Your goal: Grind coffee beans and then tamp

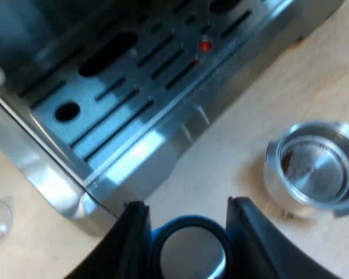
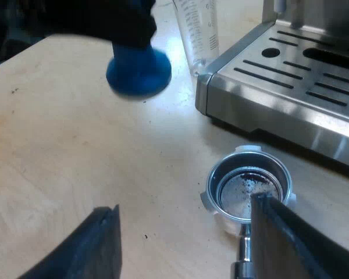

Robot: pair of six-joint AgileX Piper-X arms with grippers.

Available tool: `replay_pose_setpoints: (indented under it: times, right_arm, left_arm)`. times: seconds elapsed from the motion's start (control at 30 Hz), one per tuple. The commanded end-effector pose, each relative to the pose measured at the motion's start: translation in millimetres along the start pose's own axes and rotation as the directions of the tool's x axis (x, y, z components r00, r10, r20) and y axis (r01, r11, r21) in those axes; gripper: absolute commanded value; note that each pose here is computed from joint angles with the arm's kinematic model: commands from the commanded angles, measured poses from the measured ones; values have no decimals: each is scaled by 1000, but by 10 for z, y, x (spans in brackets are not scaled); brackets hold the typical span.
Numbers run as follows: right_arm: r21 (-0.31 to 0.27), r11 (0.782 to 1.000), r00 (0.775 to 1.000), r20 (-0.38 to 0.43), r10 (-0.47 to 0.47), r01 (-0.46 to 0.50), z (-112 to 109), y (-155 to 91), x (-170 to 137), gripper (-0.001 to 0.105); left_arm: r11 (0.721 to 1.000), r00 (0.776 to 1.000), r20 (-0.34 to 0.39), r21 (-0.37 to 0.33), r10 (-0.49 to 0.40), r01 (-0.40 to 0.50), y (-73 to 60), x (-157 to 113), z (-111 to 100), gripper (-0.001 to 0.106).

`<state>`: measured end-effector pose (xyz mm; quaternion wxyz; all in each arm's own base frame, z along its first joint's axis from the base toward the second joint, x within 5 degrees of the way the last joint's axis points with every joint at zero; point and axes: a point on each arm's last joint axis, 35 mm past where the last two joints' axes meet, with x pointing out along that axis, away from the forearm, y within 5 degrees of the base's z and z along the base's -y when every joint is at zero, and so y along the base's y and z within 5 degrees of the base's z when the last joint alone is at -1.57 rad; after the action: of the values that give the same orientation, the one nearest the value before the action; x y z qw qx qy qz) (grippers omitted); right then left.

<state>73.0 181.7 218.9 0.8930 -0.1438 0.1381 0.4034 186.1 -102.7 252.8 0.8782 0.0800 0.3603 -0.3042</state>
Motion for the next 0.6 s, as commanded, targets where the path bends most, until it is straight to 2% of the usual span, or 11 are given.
replay_pose_setpoints:
  times: [0.03,0.4,0.6]
  right_arm:
    - [-16,1000,1000,3,25,-25,4,18,17,52]
    - [-10,999,999,-3,34,-34,-6,25,27,52]
    - [-10,999,999,-3,34,-34,-6,25,27,52]
  left_arm:
    - [1000,999,35,-6,24,-24,14,86,-131,10]
    - [999,986,166,13,30,-33,32,320,-562,10]
    - [999,987,160,12,30,-32,33,389,-773,10]
